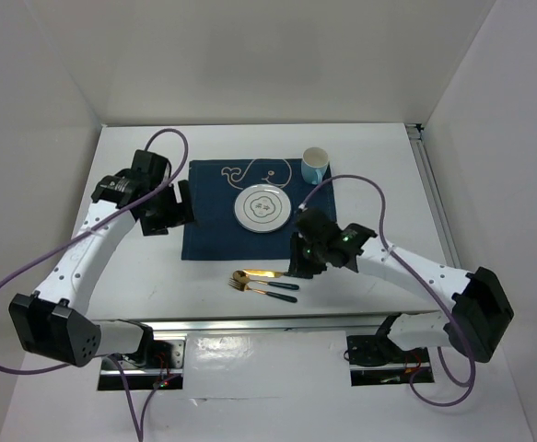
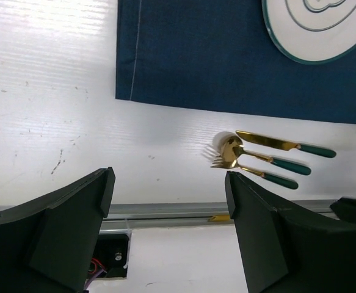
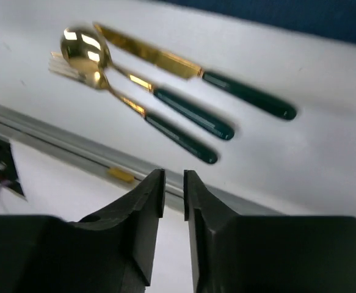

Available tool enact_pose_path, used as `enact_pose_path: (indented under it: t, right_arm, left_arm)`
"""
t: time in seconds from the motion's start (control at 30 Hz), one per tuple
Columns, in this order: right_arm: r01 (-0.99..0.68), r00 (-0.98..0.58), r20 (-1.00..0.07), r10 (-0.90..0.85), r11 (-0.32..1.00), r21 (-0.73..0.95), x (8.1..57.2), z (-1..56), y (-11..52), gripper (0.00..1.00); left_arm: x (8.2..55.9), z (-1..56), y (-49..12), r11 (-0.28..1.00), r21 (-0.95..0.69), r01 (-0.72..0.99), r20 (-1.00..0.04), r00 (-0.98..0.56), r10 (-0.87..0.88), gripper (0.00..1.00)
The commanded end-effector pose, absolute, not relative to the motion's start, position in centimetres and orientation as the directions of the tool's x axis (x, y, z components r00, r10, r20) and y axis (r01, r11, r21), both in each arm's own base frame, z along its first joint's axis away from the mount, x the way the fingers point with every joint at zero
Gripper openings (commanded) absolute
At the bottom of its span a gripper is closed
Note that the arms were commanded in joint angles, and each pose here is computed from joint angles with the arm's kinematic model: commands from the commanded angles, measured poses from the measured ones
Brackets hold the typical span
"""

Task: Set the dinner table for one person

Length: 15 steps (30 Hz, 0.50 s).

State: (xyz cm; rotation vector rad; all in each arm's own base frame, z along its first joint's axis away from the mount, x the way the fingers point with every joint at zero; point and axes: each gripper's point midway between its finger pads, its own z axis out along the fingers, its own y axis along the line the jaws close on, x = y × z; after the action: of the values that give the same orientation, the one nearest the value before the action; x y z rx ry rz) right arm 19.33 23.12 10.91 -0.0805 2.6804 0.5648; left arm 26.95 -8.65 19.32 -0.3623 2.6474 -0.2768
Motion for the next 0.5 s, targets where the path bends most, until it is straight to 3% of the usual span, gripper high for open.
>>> enact_pose_path:
  t: [0.0, 0.03, 0.13, 0.47]
  right_arm:
    - [-0.224, -0.923, -0.367, -0.114, 0.935, 0.274, 15.7, 9.4, 23.2, 0.29]
    - [-0.247, -0.92, -0.366, -0.144, 0.935, 0.254, 15.2, 8.9, 23.5, 0.29]
    - [-0.341, -0.901, -0.346, -0.262, 0.92, 0.191, 14.5, 7.4, 24.7, 0.42]
    - [-0.49, -0.84, -0.3, -0.452, 0.87, 0.061, 14.6, 3.4, 27.1, 0.56]
  left_arm:
    - [26.4, 19.3, -7.7, 0.958, -0.213, -0.19, -0.444, -0.855, -0.268, 0.91]
    - [26.3, 19.3, -7.7, 0.958, -0.213, -0.19, -0.444, -0.855, -0.268, 0.91]
    - [25.7, 19.0, -8.3, 0.955, -0.241, -0.175, -0.42, -0.868, -0.265, 0.91]
    - [22.6, 15.5, -9.2, 0.939, -0.283, -0.198, -0.303, -0.91, -0.283, 0.91]
